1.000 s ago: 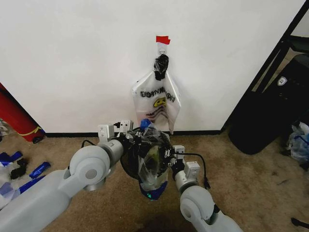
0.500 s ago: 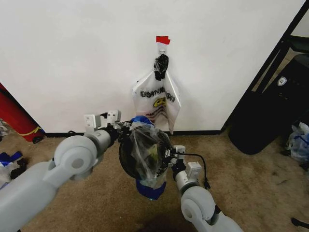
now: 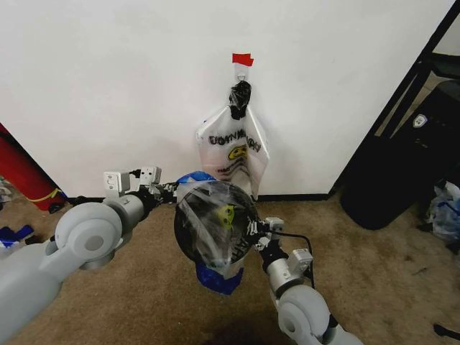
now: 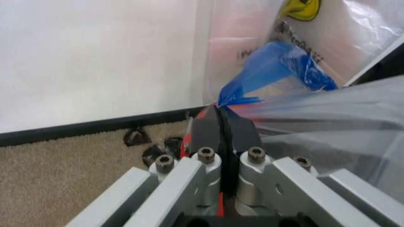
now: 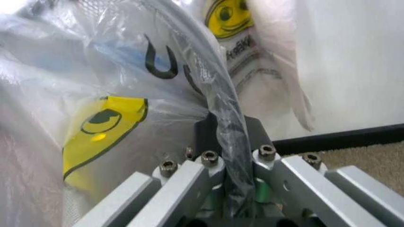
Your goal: Pick up the garbage bag from the wall and place it over the trash bin.
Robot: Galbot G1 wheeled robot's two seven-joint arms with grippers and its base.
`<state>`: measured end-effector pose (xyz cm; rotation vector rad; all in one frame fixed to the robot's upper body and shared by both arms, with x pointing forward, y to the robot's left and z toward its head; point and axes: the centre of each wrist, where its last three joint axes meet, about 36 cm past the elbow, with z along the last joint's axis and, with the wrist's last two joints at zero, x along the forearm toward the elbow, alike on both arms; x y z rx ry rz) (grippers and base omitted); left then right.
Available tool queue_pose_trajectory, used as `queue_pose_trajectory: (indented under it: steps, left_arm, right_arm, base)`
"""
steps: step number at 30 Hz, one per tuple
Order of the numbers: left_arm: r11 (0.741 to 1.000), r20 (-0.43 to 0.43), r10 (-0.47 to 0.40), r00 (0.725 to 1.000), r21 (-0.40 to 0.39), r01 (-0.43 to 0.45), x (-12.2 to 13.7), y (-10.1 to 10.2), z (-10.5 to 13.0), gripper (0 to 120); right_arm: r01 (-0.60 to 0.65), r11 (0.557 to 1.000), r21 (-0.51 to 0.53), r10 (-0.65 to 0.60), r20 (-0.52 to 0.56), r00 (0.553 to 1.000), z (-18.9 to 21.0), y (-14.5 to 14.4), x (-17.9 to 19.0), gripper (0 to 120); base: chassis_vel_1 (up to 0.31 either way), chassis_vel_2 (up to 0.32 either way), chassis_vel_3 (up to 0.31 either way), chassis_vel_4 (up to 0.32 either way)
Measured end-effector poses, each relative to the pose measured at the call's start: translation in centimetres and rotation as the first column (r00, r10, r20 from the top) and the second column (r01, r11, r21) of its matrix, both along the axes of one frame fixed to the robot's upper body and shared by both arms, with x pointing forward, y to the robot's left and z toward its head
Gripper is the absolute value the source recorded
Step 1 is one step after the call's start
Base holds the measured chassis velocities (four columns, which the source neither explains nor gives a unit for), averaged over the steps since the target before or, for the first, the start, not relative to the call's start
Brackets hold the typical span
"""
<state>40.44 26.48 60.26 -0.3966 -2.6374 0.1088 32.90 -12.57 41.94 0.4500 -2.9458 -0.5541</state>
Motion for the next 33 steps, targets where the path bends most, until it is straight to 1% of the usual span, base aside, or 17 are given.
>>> queue_pose_trajectory:
  steps: [6, 9, 10, 12, 13, 15, 18, 19, 21, 22, 23, 24, 26, 27, 29, 30, 33]
  left_arm:
    - [1.0, -0.002, -0.03, 1.0, -0.003, 0.03, -0.8, -0.9, 0.5, 0]
    - [0.999, 0.011, -0.033, 0.999, 0.011, 0.033, -1.6, -1.3, 0.7, 11]
    - [0.999, 0.011, -0.033, 0.999, 0.011, 0.033, -1.6, -1.3, 0.7, 11]
    - [0.999, 0.021, -0.043, 0.999, 0.023, 0.043, -2.6, -1.7, 0.7, 22]
    - [0.999, 0.021, -0.043, 0.999, 0.023, 0.043, -2.6, -1.7, 0.7, 22]
    - [0.998, 0.035, -0.052, 0.998, 0.035, 0.05, -3.3, -2.0, 0.7, 32]
    - [0.999, 0.092, -0.038, 0.995, 0.029, 0.036, -4.9, -2.3, 1.1, 46]
    - [0.999, 0.092, -0.038, 0.995, 0.029, 0.036, -4.9, -2.3, 1.1, 46]
    - [0.999, 0.125, -0.025, 0.992, -0.018, 0.027, -6.7, -2.8, 1.2, 56]
    - [0.998, 0.126, -0.03, 0.992, -0.047, 0.036, -7.6, -3.3, 1.0, 59]
    - [0.998, 0.126, -0.03, 0.992, -0.047, 0.036, -7.6, -3.3, 1.0, 59]
    - [0.995, 0.122, -0.043, 0.992, -0.086, 0.054, -8.3, -3.9, 0.8, 66]
    - [0.986, 0.106, -0.076, 0.991, -0.142, 0.09, -9.2, -4.7, 0.3, 74]
    - [0.973, 0.064, -0.099, 0.993, -0.201, 0.11, -10.0, -5.5, -0.7, 86]
    - [0.965, 0.048, -0.106, 0.993, -0.238, 0.114, -10.2, -5.8, -1.2, 94]
    - [0.965, 0.048, -0.106, 0.993, -0.238, 0.114, -10.2, -5.8, -1.2, 94]
    - [0.956, 0.027, -0.113, 0.993, -0.268, 0.116, -10.5, -5.9, -1.7, 103]
  right_arm:
    - [0.021, 1.0, 0.01, -0.021, -0.012, 1.0, 0.0, -0.2, 0.0, 0]
    - [0.046, 0.999, 0.003, -0.046, -0.034, 0.998, -0.4, -0.3, 0.3, 0]
    - [0.046, 0.999, 0.003, -0.046, -0.034, 0.998, -0.4, -0.3, 0.3, 0]
    - [0.081, 0.997, 0.011, -0.08, -0.063, 0.995, -0.9, -0.2, 0.6, 0]
    - [0.081, 0.997, 0.011, -0.08, -0.063, 0.995, -0.9, -0.2, 0.6, 0]
    - [0.117, 0.993, 0.033, -0.113, -0.096, 0.989, -1.0, -0.1, 0.9, 0]
    - [0.152, 0.987, 0.056, -0.143, -0.131, 0.981, -0.9, -0.3, 1.3, 0]
    - [0.152, 0.987, 0.056, -0.143, -0.131, 0.981, -0.9, -0.3, 1.3, 0]
    - [0.167, 0.984, 0.067, -0.157, -0.138, 0.978, -0.7, -0.6, 1.6, 0]
    - [0.176, 0.982, 0.069, -0.165, -0.142, 0.976, -0.6, -0.8, 1.7, 0]
    - [0.176, 0.982, 0.069, -0.165, -0.142, 0.976, -0.6, -0.8, 1.7, 0]
    - [0.196, 0.978, 0.07, -0.184, -0.148, 0.972, -0.6, -1.4, 1.6, 0]
    - [0.226, 0.971, 0.074, -0.213, -0.153, 0.965, -0.4, -2.2, 1.4, 0]
    - [0.258, 0.961, 0.101, -0.238, -0.174, 0.955, 0.1, -3.3, 1.5, 0]
    - [0.278, 0.952, 0.13, -0.251, -0.194, 0.948, 0.6, -4.0, 1.7, 0]
    - [0.278, 0.952, 0.13, -0.251, -0.194, 0.948, 0.6, -4.0, 1.7, 0]
    - [0.296, 0.942, 0.155, -0.262, -0.21, 0.942, 1.1, -4.8, 2.1, 0]
  base:
    - [0.0, 0.0, 0.0, 0.0]
    - [0.0, 0.0, 0.0, 0.0]
    - [0.0, 0.0, 0.0, 0.0]
    - [0.0, 0.0, 0.0, 0.0]
    - [0.0, 0.0, 0.0, 0.0]
    - [0.0, 0.0, 0.0, 0.0]
    - [0.0, 0.0, 0.0, 0.0]
    - [0.0, 0.0, 0.0, 0.0]
    - [0.0, 0.0, 0.0, 0.0]
    - [0.0, 0.0, 0.0, 0.0]
    - [0.0, 0.0, 0.0, 0.0]
    - [0.0, 0.0, 0.0, 0.0]
    - [0.0, 0.0, 0.0, 0.0]
    - [0.0, 0.0, 0.0, 0.0]
    - [0.0, 0.0, 0.0, 0.0]
    - [0.0, 0.0, 0.0, 0.0]
    - [0.0, 0.0, 0.0, 0.0]
